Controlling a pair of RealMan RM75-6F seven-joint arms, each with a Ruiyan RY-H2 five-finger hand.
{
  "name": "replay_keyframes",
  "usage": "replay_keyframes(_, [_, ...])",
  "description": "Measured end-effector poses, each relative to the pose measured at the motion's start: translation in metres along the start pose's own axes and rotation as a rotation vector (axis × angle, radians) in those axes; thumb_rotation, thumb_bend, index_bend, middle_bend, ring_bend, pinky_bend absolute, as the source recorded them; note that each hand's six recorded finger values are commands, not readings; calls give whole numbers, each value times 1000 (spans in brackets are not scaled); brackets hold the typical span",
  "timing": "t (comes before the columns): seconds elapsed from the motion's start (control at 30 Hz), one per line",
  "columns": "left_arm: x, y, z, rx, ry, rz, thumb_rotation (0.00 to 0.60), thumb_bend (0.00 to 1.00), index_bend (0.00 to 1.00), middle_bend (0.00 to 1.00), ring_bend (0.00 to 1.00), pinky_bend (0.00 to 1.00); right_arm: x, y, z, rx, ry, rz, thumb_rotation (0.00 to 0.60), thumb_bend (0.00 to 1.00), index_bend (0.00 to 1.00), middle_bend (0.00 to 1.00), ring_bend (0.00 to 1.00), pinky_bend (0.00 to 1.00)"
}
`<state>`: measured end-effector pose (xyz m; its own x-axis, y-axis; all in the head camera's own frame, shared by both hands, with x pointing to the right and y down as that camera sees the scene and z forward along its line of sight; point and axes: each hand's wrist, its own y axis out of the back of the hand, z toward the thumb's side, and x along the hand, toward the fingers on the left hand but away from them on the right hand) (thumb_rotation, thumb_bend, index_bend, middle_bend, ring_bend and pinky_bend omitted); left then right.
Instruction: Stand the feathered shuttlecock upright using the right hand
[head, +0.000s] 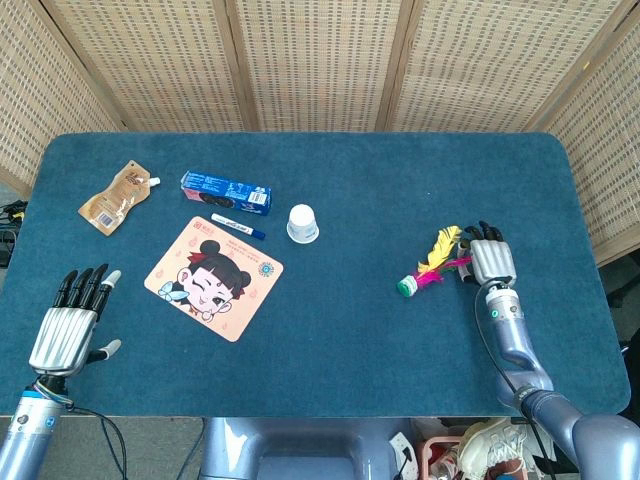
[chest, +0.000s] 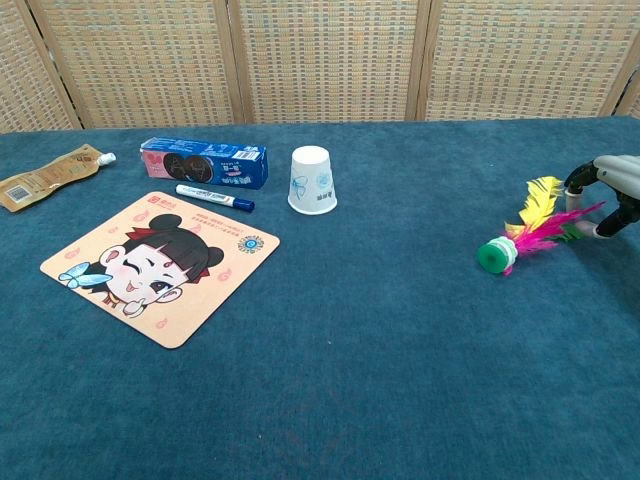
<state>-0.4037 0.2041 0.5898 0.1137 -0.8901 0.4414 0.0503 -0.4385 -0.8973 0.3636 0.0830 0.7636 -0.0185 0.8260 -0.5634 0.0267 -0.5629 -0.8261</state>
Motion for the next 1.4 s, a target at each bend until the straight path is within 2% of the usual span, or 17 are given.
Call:
replay_keyframes(0.43, [0, 1, 0, -2, -3, 2, 600, 127, 0, 0, 0, 0, 0, 4, 5, -1, 10, -34, 600, 409, 626, 239, 0, 113])
replay_keyframes(0.83, [0, -1, 1, -3, -5, -3, 600, 128, 0, 0, 0, 0, 1, 6, 5, -3, 14, -43, 600, 409, 647, 252, 0, 114])
replay_keyframes(1.13, [0, 2, 1, -7, -8, 7, 600, 127, 0, 0, 0, 0, 6, 29, 11, -8, 46, -110, 600, 409, 648, 253, 0, 114])
replay_keyframes(1.4, [-2, 6, 3, -16, -17, 21, 600, 128, 0, 0, 0, 0, 20, 61, 19, -1, 83, -189, 600, 409, 657, 261, 4, 114])
